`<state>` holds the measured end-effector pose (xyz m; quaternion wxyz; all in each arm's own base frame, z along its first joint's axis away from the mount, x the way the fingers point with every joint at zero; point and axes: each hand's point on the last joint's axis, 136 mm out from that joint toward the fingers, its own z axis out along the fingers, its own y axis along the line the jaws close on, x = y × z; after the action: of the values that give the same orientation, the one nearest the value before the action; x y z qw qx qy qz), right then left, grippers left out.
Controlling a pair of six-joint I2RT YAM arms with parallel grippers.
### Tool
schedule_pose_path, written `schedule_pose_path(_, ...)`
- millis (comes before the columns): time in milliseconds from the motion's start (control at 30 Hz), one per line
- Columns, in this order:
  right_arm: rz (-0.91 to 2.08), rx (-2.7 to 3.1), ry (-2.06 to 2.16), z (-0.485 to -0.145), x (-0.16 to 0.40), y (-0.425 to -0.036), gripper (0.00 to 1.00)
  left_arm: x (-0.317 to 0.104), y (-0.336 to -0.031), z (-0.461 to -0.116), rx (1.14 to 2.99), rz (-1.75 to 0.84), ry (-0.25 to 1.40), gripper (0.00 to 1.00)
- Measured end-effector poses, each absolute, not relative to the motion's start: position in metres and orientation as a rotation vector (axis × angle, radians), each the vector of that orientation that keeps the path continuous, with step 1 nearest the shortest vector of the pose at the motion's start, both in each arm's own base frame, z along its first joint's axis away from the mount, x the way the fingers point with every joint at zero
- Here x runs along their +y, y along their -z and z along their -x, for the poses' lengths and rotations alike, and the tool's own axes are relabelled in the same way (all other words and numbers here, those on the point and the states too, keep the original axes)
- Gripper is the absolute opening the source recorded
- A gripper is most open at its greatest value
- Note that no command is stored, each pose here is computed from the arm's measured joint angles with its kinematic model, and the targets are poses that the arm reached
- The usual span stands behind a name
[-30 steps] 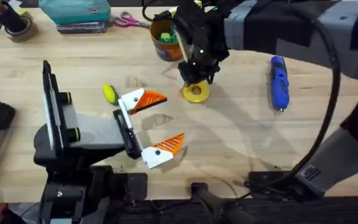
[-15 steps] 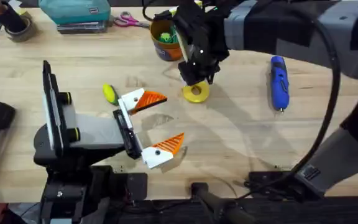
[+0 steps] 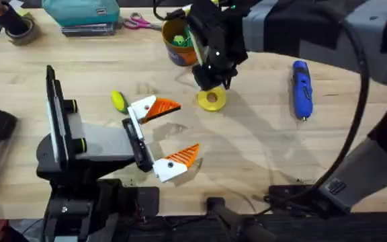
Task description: Pick up the gripper from the table and insert it into the empty holder that is missing its gripper. Then pick up a screw, insert it into the mounting hole, and use the screwdriver to tighten it. Finally, clean up the table by picking up the vegetable and placing it into the bucket.
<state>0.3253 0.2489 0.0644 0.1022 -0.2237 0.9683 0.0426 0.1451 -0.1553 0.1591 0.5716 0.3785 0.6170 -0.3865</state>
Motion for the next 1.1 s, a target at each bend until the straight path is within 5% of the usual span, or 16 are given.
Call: schedule_pose_path(1100, 0.836, 2.642, -0.117, -0.317, 0.245, -0.269, 0.006, -0.155, -0.159, -0.145, 1.447, -0.888, 0.906, 0.985)
